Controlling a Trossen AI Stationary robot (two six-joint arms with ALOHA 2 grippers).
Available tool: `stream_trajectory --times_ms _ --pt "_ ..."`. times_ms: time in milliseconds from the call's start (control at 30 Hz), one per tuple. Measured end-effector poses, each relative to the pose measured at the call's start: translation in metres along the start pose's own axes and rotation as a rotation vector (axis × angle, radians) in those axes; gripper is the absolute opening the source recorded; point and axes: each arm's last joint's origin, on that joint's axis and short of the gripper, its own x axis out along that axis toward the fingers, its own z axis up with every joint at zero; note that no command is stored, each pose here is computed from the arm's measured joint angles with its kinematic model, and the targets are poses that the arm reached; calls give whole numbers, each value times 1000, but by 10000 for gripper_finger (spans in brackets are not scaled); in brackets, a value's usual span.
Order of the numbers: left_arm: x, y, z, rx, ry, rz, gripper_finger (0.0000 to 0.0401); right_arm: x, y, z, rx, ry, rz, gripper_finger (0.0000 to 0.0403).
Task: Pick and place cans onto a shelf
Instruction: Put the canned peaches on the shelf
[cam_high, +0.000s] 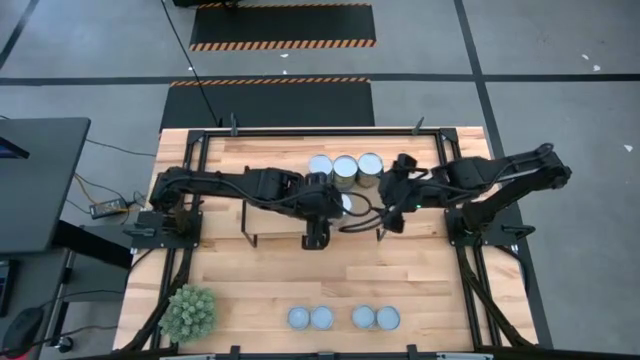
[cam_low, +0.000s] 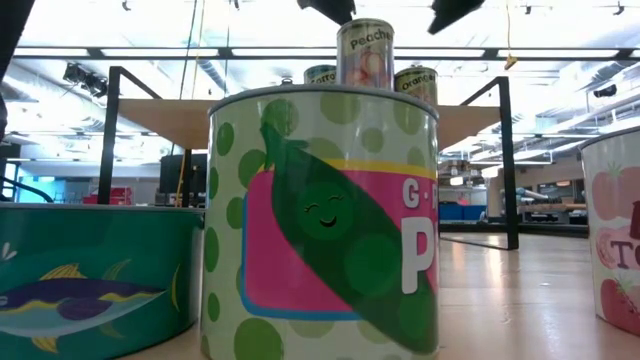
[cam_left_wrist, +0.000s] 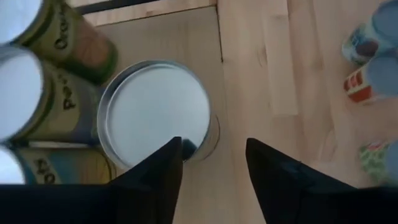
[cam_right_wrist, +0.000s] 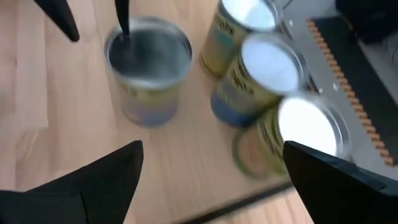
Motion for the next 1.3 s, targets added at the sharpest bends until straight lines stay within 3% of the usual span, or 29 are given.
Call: stream_trajectory --times_ms 433,833,1133,1300 --pt "6 0 1 188 5 4 171 -57 -21 -31 187 -25 48 393" --pt "6 5 -4 222 53 13 171 -67 -25 -33 233 -76 61 393" --pt "-2 13 -11 172 108 20 171 -67 -25 -32 239 -82 60 393" --pt "-9 16 -11 83 86 22 171 -67 -25 -32 242 -86 55 393"
